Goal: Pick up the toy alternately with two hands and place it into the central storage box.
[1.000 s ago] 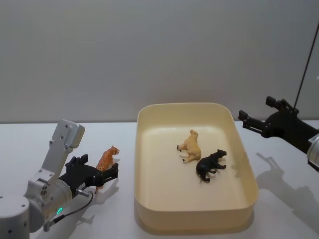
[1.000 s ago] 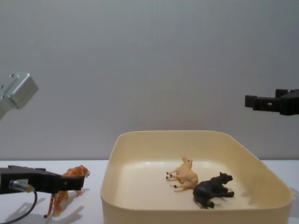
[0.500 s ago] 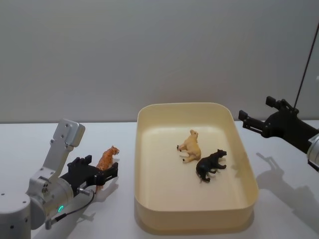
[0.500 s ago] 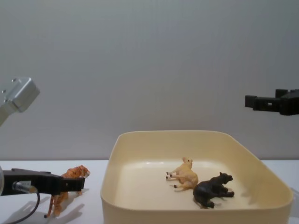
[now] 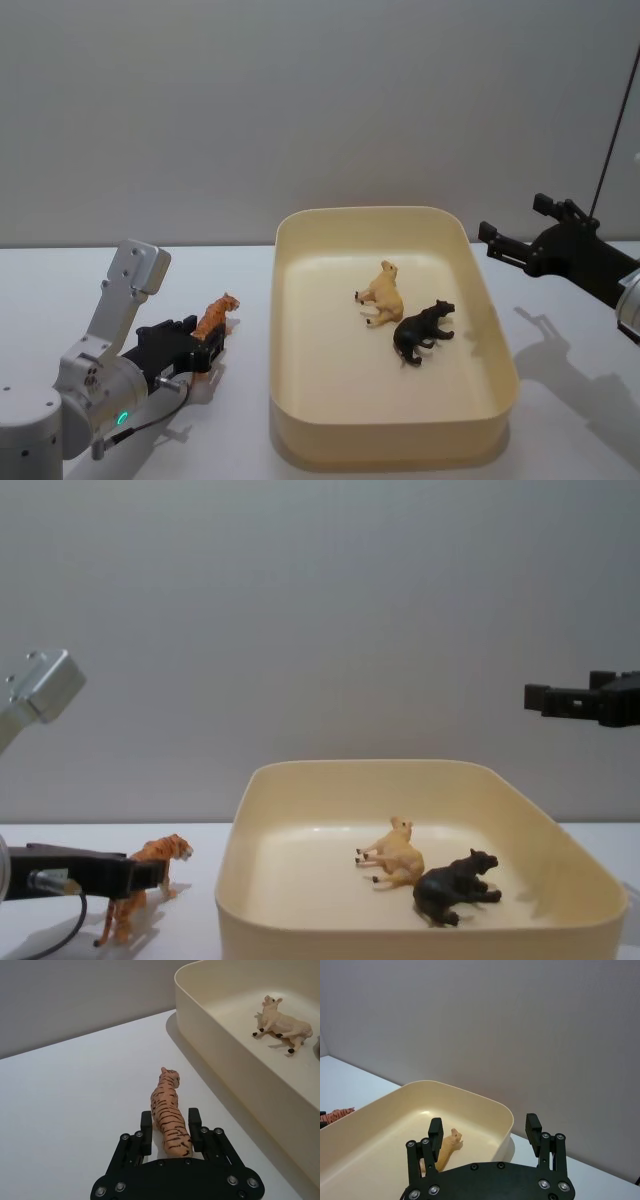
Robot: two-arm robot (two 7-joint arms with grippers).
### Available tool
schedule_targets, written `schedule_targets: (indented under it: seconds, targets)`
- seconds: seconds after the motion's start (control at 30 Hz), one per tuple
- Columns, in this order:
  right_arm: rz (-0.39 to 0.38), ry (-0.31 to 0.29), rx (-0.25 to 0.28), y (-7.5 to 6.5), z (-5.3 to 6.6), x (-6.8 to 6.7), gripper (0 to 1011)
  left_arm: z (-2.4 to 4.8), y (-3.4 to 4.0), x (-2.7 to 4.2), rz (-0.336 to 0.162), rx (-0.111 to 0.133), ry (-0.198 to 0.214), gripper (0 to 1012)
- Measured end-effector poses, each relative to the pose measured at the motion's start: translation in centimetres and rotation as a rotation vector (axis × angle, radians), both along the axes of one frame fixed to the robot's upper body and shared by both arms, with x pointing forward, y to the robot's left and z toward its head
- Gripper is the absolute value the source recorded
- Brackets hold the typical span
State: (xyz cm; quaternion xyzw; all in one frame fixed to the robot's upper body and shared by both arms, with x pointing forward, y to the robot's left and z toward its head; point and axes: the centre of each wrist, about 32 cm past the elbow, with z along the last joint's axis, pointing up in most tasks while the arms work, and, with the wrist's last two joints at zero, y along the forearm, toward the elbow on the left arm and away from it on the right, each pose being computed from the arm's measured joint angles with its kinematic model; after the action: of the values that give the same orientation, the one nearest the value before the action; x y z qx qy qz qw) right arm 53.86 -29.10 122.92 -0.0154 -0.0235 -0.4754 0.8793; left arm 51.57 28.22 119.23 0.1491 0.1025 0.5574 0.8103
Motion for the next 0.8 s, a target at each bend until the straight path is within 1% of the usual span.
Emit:
schedule_targets:
  seconds: [0.03,0.07,0.13,0.17,0.2,0.4,0.57,0.67,0.8]
  targets:
    - [0.0,0.0,0.0,0.0,0.0,0.0,1001,0.0,0.0,0.01,0.0,0.0,0.0,441]
    - [0.0,0.0,0.0,0.0,0.0,0.0,1001,0.0,0.01,0.02,0.0,-0.001,0.0,393]
    - [0.0,0.0,0.0,0.0,0.0,0.0,1001,-0.01,0.01,0.03,-0.001,-0.001,0.0,353]
    - [0.0,0.0,0.0,0.0,0.0,0.0,1001,0.0,0.01,0.04,-0.001,-0.001,0.001,353]
    - [0.0,0.0,0.0,0.0,0.0,0.0,1001,-0.01,0.01,0.04,-0.001,-0.001,0.001,292]
    - [0.0,0.0,0.0,0.0,0.0,0.0,1001,-0.05,-0.05,0.1,-0.001,-0.004,-0.008,288]
    - [0.0,0.0,0.0,0.0,0.0,0.0,1001,-0.01,-0.2,0.31,0.001,-0.008,-0.033,288]
    - [0.0,0.0,0.0,0.0,0.0,0.0,1001,0.14,-0.34,0.58,0.01,-0.008,-0.066,288]
    - [0.0,0.0,0.0,0.0,0.0,0.0,1001,0.43,-0.42,0.86,0.022,-0.008,-0.099,288]
